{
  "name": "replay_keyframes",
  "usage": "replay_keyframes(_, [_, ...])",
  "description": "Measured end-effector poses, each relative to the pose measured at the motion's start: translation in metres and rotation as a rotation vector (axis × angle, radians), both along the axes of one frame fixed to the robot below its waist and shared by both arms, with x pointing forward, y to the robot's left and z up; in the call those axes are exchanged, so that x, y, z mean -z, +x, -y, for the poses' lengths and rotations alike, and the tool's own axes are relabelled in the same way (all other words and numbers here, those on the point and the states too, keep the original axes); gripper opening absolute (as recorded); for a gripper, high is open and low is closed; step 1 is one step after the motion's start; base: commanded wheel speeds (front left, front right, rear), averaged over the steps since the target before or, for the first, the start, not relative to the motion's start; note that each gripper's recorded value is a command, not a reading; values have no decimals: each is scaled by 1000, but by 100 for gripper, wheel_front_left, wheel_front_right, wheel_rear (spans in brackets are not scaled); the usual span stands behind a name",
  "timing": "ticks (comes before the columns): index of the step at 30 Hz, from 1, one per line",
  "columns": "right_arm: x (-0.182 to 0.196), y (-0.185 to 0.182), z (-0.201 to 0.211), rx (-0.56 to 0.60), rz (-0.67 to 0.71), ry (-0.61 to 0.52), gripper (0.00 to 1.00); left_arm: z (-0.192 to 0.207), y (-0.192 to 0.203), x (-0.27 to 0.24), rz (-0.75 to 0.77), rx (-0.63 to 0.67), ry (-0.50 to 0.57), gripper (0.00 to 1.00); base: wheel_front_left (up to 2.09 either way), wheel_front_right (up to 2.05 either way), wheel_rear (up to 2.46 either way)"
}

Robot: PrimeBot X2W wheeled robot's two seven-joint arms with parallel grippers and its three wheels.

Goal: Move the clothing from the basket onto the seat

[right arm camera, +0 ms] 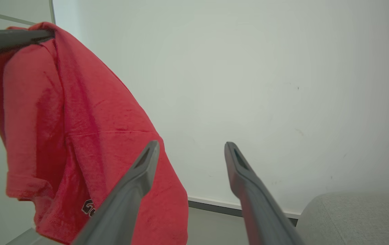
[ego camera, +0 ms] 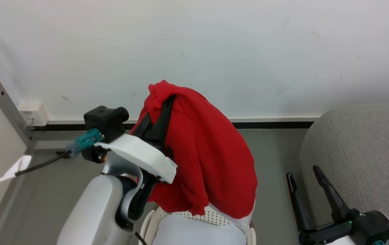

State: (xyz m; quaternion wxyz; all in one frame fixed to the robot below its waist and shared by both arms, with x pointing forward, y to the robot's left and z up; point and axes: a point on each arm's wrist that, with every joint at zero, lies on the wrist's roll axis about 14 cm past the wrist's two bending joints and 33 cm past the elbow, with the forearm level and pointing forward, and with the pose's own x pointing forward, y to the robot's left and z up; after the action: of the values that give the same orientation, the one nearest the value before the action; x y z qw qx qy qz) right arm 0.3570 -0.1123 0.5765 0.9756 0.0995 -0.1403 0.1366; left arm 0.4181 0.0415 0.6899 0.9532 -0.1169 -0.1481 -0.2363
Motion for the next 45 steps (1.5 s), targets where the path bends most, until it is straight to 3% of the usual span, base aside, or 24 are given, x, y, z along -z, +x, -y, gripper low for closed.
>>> replay_keyframes(7, [-11, -5, -18, -63, 37, -6, 100, -2, -2, 4, -21, 1, -12, 0, 0, 0, 0])
replay_keyframes(16, [-27, -20, -86, -318, 82, -14, 100, -1, 2, 20, -75, 5, 8, 0, 0, 0, 0])
replay_keyframes(23, [-11, -18, -138, -496, 4, -84, 100, 7, 0, 34, -111, 32, 30, 0, 0, 0, 0])
replay_keyframes(32, [45, -3, -170, -572, -208, -186, 100, 17, -17, 40, -125, 72, 47, 0, 0, 0, 0])
replay_keyframes(37, [74, 8, -171, -560, -303, -236, 100, 21, -32, 41, -135, 101, 53, 0, 0, 0, 0])
replay_keyframes(45, [90, 17, -188, -588, -379, -247, 100, 26, -56, 37, -133, 129, 78, 0, 0, 0, 0])
